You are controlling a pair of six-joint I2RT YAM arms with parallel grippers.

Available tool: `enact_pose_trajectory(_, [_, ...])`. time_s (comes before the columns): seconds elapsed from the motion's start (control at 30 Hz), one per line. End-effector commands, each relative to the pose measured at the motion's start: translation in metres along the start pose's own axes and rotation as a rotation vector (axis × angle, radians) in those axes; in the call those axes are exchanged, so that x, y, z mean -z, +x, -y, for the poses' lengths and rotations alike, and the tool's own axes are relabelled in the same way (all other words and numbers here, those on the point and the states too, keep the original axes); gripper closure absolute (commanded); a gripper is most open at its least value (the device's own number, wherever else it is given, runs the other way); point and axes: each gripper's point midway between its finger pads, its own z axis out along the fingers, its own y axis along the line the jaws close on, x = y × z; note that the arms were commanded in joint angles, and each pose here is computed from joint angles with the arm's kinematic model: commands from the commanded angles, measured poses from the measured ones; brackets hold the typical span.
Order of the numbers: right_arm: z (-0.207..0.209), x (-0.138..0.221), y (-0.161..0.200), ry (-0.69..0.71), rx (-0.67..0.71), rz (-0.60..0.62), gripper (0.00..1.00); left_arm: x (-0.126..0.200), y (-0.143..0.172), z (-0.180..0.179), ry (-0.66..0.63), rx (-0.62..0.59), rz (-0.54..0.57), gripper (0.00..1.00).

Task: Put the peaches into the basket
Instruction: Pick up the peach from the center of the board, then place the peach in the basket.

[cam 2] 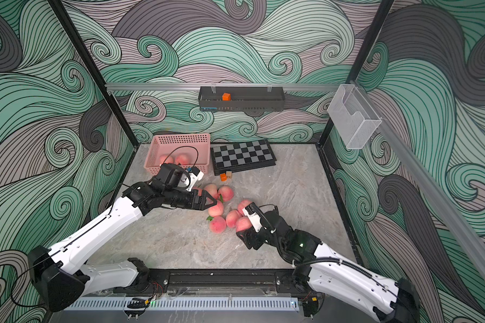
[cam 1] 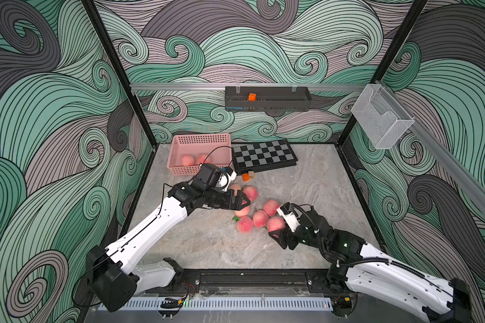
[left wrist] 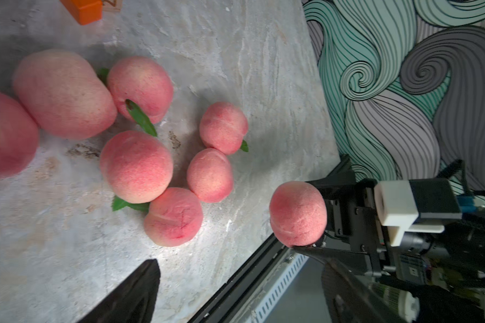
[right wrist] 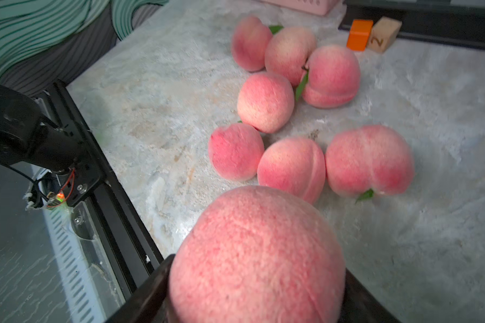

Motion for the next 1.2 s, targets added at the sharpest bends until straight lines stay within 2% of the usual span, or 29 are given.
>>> enact_pose_trajectory(0.0, [-0.023,0.008,-0.042,-0.091,0.101,0.144,0.27,0.01,-0.011,0.041,0.176,-0.016,0.007,0.07])
enact_pose_trajectory(0.23, [-0.041,0.016,-0.086,-0.146,0.185,0.289,0.27,0.009,-0.009,0.052,0.226,-0.016,-0.011,0.07])
enact_pose_trajectory(0.5, [-0.053,0.017,-0.114,-0.178,0.231,0.346,0.26,0.004,-0.004,0.067,0.288,-0.031,-0.039,0.05])
enact_pose_trajectory(1.0, [-0.056,0.01,-0.129,-0.172,0.243,0.367,0.25,-0.008,0.007,0.083,0.37,-0.023,-0.134,0.07])
enact_pose_trajectory(1.17, [-0.057,0.008,-0.132,-0.173,0.248,0.366,0.25,-0.009,0.009,0.086,0.385,-0.021,-0.143,0.12])
